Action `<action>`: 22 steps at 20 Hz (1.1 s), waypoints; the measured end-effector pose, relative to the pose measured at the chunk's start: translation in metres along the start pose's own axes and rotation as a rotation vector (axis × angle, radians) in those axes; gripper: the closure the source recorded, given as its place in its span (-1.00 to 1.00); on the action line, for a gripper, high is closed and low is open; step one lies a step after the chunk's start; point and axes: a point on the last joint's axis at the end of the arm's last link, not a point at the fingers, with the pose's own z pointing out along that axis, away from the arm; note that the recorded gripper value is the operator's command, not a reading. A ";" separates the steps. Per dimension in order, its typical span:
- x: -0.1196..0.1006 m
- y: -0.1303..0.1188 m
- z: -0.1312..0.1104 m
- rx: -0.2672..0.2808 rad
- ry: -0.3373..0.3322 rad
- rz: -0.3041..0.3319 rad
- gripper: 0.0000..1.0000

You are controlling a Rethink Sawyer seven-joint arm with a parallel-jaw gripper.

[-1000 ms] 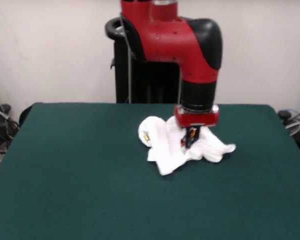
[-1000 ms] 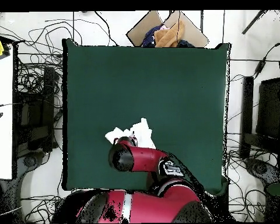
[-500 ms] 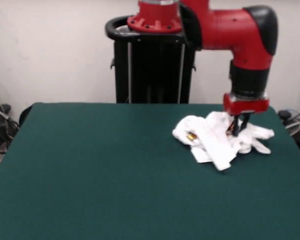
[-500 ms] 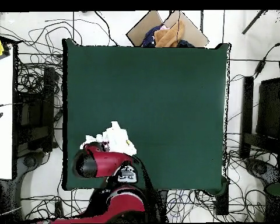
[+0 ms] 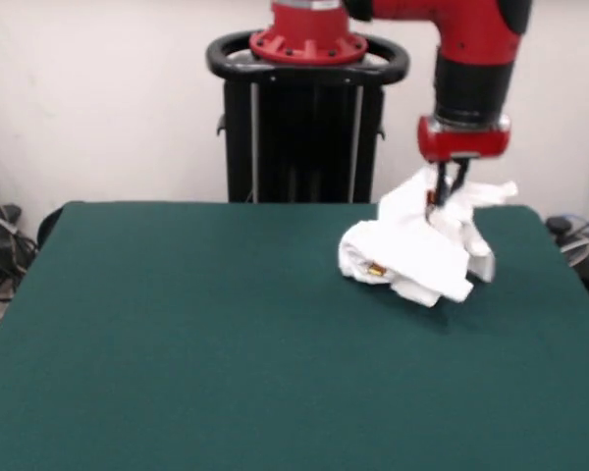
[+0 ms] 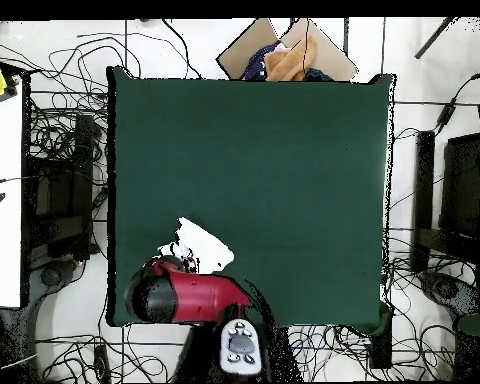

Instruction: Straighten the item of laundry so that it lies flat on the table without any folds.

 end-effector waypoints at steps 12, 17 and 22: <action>0.003 -0.141 -0.078 0.040 0.105 0.134 1.00; 0.000 -0.204 -0.097 0.054 0.132 0.159 1.00; -0.015 -0.247 -0.109 0.060 0.145 0.114 1.00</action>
